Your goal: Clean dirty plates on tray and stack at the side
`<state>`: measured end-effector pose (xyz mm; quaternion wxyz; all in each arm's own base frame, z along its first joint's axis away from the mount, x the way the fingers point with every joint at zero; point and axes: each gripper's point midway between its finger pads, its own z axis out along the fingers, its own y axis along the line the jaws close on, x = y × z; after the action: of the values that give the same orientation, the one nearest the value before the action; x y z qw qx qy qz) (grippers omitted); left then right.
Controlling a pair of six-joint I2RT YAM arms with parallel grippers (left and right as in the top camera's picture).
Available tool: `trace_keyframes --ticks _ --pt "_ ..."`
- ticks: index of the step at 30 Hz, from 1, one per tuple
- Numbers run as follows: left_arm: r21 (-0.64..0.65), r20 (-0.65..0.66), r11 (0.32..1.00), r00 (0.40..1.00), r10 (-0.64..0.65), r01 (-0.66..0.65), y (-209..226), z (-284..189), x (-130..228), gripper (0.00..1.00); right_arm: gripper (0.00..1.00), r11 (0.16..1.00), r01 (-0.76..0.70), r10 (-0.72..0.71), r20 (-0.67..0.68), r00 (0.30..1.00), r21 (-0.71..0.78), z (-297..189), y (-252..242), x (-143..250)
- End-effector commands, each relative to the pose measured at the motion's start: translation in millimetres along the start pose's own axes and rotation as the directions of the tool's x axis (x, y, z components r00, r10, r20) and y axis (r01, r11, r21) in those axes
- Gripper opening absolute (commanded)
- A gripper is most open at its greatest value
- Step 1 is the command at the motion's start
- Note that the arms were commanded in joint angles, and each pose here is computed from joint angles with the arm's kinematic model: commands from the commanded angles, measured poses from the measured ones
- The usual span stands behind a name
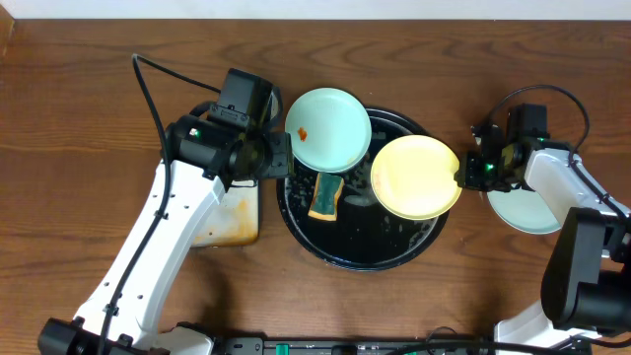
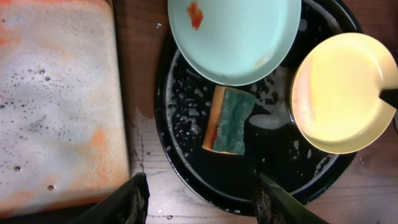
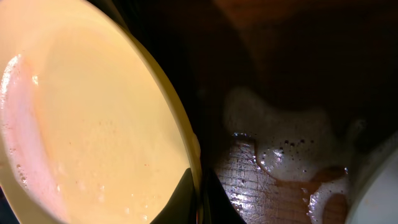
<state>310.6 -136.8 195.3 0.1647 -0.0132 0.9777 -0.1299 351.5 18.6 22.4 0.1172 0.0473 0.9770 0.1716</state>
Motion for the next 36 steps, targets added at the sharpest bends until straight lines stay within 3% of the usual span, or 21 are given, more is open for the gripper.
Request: trace_keyframes --ticks 1,9,14,21,25,36 --pt "-0.013 0.004 1.000 1.000 0.014 -0.013 3.4 -1.3 0.1 0.55 0.01 1.000 0.007 -0.008 0.039 0.999 0.016 -14.4 0.7 -6.3" --pt "-0.013 0.004 1.000 1.000 0.013 -0.013 3.4 -1.3 0.1 0.55 0.01 0.990 0.073 -0.099 0.220 0.971 0.122 -76.6 14.5 -28.2" --pt "-0.013 0.004 1.000 1.000 0.013 -0.013 3.5 -1.3 0.1 0.55 0.01 0.940 0.113 -0.204 0.266 0.942 0.321 -110.0 24.1 -24.4" --pt "-0.016 -0.002 1.000 1.000 0.013 -0.013 4.1 -1.3 1.5 0.55 0.01 0.797 0.158 -0.358 0.245 0.901 0.584 -123.9 43.6 -18.7" --pt "-0.019 -0.009 1.000 1.000 0.012 -0.012 4.8 -1.3 3.2 0.55 0.01 0.667 0.168 -0.466 0.231 0.854 0.726 -137.9 56.6 -20.0" --pt "-0.020 -0.014 1.000 1.000 0.011 -0.011 5.3 -1.3 4.5 0.55 0.01 0.451 0.146 -0.655 0.216 0.724 0.880 -167.0 102.3 -18.1"
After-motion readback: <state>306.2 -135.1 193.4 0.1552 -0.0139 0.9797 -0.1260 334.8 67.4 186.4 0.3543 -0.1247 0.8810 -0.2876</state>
